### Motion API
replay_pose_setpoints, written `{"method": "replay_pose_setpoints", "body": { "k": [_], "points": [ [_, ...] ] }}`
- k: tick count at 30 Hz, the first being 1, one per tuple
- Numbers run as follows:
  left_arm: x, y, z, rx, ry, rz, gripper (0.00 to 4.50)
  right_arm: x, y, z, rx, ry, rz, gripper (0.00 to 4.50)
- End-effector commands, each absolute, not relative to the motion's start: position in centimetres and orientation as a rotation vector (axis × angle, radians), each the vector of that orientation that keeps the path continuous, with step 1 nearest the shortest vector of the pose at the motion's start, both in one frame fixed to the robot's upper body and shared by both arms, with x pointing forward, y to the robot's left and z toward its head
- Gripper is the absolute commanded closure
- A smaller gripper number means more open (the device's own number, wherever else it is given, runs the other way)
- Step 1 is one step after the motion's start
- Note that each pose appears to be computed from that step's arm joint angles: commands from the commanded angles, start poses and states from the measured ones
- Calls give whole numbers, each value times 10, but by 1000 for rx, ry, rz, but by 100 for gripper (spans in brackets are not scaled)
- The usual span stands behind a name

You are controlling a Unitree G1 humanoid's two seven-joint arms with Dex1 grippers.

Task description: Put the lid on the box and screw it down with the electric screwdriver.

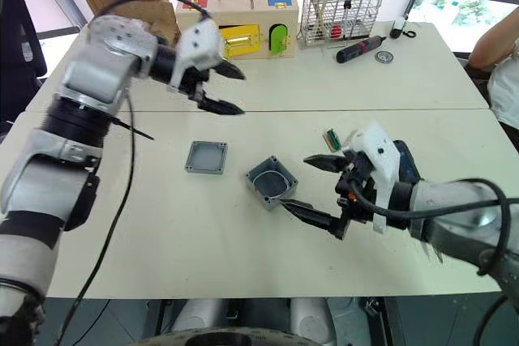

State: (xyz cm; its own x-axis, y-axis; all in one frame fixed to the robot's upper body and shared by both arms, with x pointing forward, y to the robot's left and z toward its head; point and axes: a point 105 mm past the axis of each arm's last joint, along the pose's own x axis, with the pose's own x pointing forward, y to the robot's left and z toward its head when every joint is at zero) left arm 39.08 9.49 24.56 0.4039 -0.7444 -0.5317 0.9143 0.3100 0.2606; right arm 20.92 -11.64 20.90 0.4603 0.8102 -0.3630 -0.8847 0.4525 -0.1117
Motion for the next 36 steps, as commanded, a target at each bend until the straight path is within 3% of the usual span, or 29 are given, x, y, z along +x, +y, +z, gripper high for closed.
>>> {"method": "replay_pose_setpoints", "body": {
  "k": [1,7,26,29,34,35,36],
  "points": [
    [398,128,240,347,514,-758,55,213,-112,212,-369,267,1138,0],
    [379,148,200,127,726,-481,55,232,-106,207,-390,252,1174,0],
    [362,157,123,104,952,-379,55,233,-95,202,-335,199,1139,0],
    [361,151,118,111,965,-401,140,233,-95,203,-335,194,1122,0],
    [360,142,114,114,974,-433,384,233,-97,204,-330,193,1101,0],
    [360,141,113,112,976,-437,425,232,-98,204,-327,193,1098,0],
    [359,140,113,109,979,-442,439,232,-98,205,-325,193,1095,0]
  ]
}}
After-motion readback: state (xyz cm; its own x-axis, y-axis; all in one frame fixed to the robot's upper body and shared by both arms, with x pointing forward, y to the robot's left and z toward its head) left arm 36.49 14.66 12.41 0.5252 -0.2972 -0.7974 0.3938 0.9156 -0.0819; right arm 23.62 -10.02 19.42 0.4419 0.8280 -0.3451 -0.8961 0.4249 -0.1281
